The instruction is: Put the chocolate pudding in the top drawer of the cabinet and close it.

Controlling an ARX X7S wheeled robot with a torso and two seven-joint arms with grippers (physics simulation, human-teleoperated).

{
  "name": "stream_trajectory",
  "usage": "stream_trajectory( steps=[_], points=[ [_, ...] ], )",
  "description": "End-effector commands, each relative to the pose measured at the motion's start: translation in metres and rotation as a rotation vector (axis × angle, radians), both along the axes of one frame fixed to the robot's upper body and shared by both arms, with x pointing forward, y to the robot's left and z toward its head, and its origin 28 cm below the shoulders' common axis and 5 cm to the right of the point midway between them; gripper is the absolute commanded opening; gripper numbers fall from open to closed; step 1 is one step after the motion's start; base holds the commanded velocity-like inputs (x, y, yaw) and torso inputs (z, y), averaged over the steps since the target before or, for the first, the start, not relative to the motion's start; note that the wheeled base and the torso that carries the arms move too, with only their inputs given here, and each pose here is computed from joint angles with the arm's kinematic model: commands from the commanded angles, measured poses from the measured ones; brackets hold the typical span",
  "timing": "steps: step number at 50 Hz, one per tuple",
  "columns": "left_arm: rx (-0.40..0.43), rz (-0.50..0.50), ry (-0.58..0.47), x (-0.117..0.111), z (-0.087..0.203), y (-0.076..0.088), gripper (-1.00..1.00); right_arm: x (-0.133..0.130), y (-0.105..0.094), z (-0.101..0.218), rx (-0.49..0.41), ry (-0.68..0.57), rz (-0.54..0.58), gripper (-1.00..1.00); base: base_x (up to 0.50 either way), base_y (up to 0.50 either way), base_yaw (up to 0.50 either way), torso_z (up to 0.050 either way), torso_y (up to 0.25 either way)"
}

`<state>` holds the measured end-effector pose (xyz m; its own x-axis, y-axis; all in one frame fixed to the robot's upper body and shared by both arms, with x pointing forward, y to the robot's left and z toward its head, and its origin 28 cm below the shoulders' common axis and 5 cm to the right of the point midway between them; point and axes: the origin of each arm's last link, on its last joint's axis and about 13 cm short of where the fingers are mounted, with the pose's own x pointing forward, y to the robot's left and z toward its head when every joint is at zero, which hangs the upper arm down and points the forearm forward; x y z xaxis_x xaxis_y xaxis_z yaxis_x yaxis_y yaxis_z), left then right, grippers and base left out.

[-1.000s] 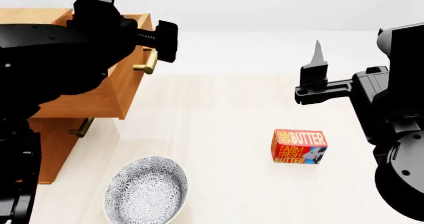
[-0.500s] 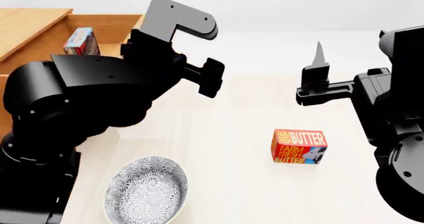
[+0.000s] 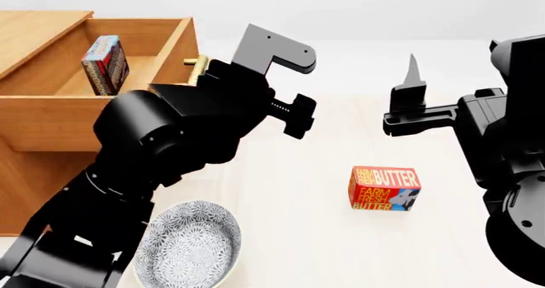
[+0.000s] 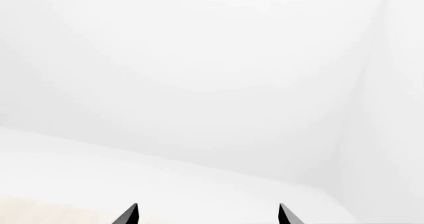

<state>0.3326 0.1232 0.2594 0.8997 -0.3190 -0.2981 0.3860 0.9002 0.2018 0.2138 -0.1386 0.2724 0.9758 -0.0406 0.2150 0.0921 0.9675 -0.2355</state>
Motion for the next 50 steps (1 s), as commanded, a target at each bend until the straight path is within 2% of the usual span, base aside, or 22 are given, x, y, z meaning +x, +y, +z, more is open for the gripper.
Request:
stream_trajectory(
  steps=[1, 19, 31, 39, 50],
  points=[
    [0.035, 0.026, 0.016, 0.014, -0.010, -0.014, 1.00, 0.000, -0.002, -0.001, 0.006, 0.001, -0.002, 1.00, 0.00, 0.00, 0.00, 0.000, 0.000],
    [0.054, 0.115, 0.055, 0.040, -0.023, -0.015, 1.00, 0.001, -0.005, -0.005, 0.013, 0.006, -0.006, 1.00, 0.00, 0.00, 0.00, 0.000, 0.000],
    [0.050, 0.222, 0.084, 0.059, -0.036, -0.003, 1.00, 0.003, -0.005, -0.008, 0.016, 0.015, -0.008, 1.00, 0.00, 0.00, 0.00, 0.000, 0.000],
    [0.044, 0.255, 0.106, 0.064, -0.046, 0.003, 1.00, 0.004, -0.005, -0.009, 0.019, 0.018, -0.010, 1.00, 0.00, 0.00, 0.00, 0.000, 0.000],
    [0.034, 0.308, 0.107, 0.073, -0.045, 0.018, 1.00, 0.004, -0.006, -0.011, 0.022, 0.021, -0.014, 1.00, 0.00, 0.00, 0.00, 0.000, 0.000]
  ],
)
